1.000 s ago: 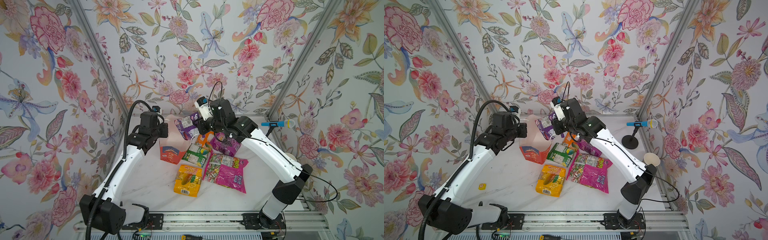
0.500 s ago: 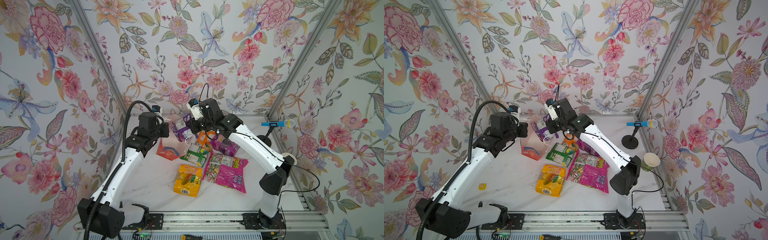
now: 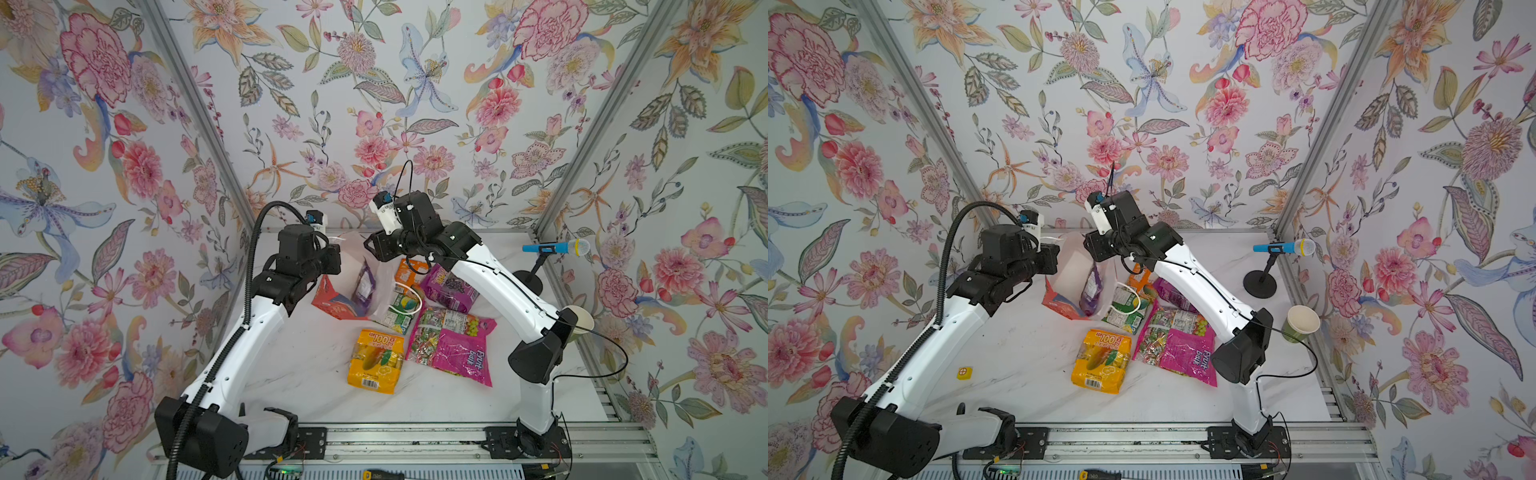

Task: Place the snacks into the paper bag
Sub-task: Place the snack in the paper bag.

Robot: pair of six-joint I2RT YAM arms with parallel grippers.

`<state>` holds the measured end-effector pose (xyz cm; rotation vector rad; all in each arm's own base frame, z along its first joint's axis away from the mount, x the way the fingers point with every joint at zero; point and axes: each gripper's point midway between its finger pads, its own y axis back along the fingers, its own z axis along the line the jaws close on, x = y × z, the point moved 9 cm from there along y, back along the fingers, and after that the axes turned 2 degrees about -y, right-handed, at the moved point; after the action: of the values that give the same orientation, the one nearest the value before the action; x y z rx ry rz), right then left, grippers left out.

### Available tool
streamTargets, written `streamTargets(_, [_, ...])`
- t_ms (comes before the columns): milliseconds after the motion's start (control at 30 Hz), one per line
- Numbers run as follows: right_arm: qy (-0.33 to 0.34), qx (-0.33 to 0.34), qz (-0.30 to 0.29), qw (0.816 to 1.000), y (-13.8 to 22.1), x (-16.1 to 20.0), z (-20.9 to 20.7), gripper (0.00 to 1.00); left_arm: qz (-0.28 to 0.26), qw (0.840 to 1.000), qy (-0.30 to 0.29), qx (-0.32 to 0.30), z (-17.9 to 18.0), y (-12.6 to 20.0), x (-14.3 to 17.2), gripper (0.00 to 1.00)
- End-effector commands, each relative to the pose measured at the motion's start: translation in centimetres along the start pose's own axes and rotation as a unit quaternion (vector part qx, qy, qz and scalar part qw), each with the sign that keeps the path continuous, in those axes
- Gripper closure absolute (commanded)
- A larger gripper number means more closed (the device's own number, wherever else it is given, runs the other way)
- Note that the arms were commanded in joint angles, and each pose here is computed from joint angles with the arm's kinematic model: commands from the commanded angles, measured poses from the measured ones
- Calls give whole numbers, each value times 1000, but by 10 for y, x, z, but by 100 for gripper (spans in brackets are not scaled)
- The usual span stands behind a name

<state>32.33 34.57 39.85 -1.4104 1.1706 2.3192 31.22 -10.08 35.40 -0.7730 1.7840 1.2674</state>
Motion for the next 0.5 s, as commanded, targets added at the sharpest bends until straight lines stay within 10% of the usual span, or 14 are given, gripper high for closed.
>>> streamTargets(0, [5, 0, -26, 1000, 17, -13, 3, 52, -6, 1000, 4, 11, -4, 1, 1, 100])
streamTargets(467, [-69, 165, 7, 984, 77, 32, -126, 40, -8, 999, 19, 39, -9, -2, -2, 100])
